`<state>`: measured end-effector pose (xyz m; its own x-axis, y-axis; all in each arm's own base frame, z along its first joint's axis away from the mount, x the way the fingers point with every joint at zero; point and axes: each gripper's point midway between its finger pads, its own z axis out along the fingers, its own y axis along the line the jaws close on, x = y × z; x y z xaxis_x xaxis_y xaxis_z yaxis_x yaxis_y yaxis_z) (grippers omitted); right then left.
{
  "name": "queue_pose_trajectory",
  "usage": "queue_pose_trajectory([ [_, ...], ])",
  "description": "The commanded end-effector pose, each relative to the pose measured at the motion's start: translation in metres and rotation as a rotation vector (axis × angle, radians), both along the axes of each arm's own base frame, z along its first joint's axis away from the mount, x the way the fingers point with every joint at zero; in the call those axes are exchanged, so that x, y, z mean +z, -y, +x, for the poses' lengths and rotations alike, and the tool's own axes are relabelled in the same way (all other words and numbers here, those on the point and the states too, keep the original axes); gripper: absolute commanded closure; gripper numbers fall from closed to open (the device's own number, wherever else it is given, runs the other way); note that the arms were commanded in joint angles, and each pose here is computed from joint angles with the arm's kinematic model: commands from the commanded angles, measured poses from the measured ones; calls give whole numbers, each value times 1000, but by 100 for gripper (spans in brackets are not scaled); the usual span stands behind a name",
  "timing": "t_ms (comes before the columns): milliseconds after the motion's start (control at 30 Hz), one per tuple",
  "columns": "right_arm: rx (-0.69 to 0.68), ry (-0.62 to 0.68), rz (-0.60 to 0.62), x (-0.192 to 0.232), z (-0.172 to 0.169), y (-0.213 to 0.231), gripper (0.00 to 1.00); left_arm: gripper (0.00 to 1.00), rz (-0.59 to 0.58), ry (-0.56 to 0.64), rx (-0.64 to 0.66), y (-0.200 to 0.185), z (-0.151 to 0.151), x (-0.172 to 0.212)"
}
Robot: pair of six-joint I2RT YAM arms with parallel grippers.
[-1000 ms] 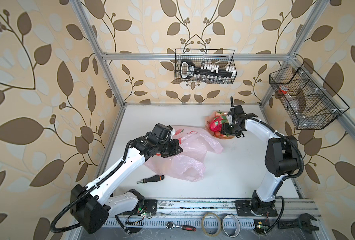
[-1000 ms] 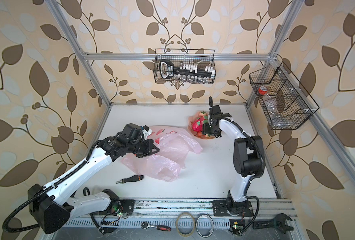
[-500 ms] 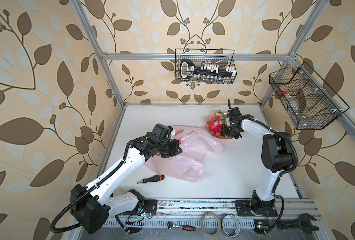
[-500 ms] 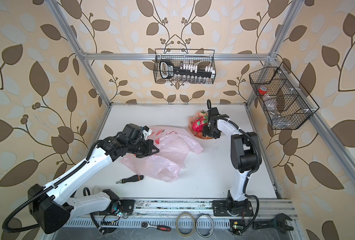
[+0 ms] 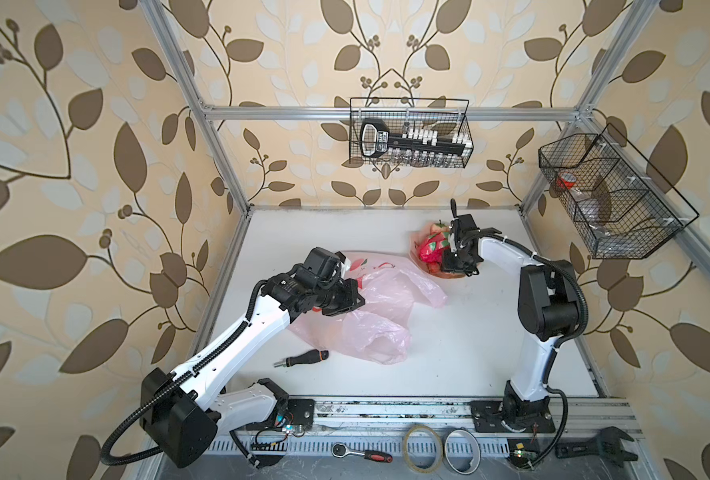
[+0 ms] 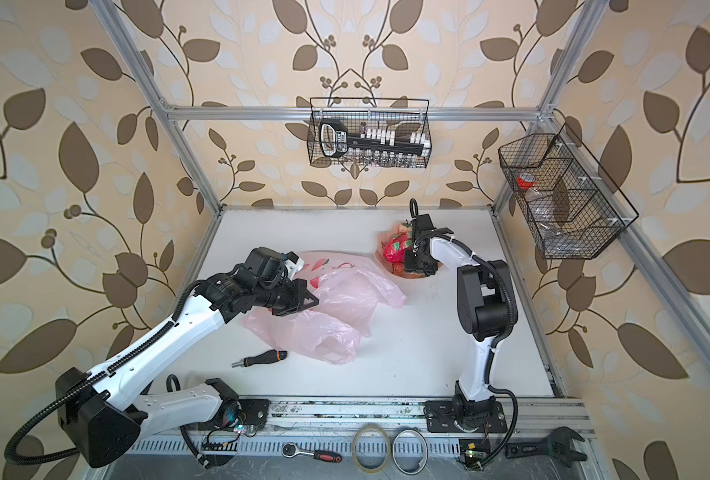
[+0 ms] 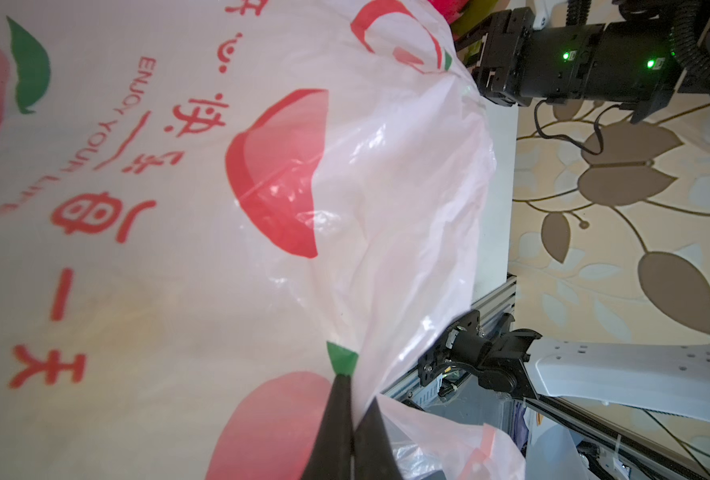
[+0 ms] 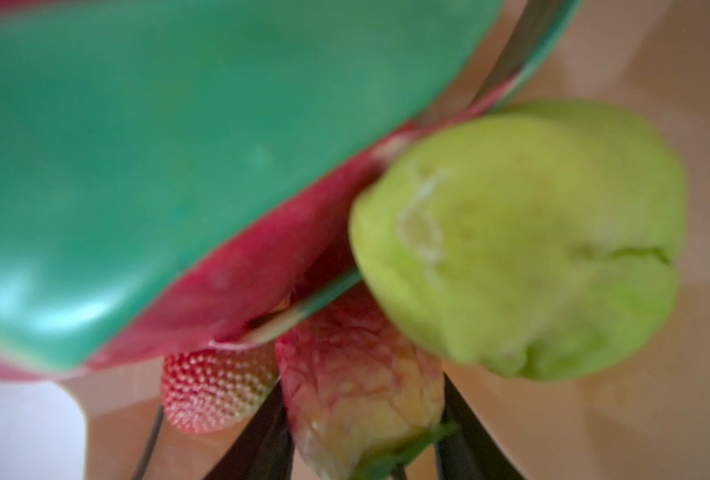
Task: Place the fruits into the plastic bag
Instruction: 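Lower the right gripper onto the red-yellow mango on the plate and grasp it, then lift the mango with the right gripper and carry it toward the bag mouth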
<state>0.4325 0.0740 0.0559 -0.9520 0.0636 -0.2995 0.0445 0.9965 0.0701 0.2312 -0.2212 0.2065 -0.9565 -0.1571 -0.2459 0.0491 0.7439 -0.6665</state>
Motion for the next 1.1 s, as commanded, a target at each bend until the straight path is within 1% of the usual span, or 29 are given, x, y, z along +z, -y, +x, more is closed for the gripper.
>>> queue_pose_trajectory([
  [0,14,20,-18,5,7,-2,54,100,-26,26,-20,1,-3,12],
  [133,12,34,-28,13,4,1,61,100,-29,29,-19,1,-3,13],
  [267,13,56,-31,22,-2,2,65,100,-29,31,-16,1,-3,13],
  [600,21,117,-43,46,-19,6,67,100,-31,28,-16,1,-4,12],
  [833,21,149,-30,62,-29,7,70,100,-35,28,-21,2,-4,12],
  [1067,9,212,-6,88,-42,8,71,100,-39,31,-17,3,-1,13],
])
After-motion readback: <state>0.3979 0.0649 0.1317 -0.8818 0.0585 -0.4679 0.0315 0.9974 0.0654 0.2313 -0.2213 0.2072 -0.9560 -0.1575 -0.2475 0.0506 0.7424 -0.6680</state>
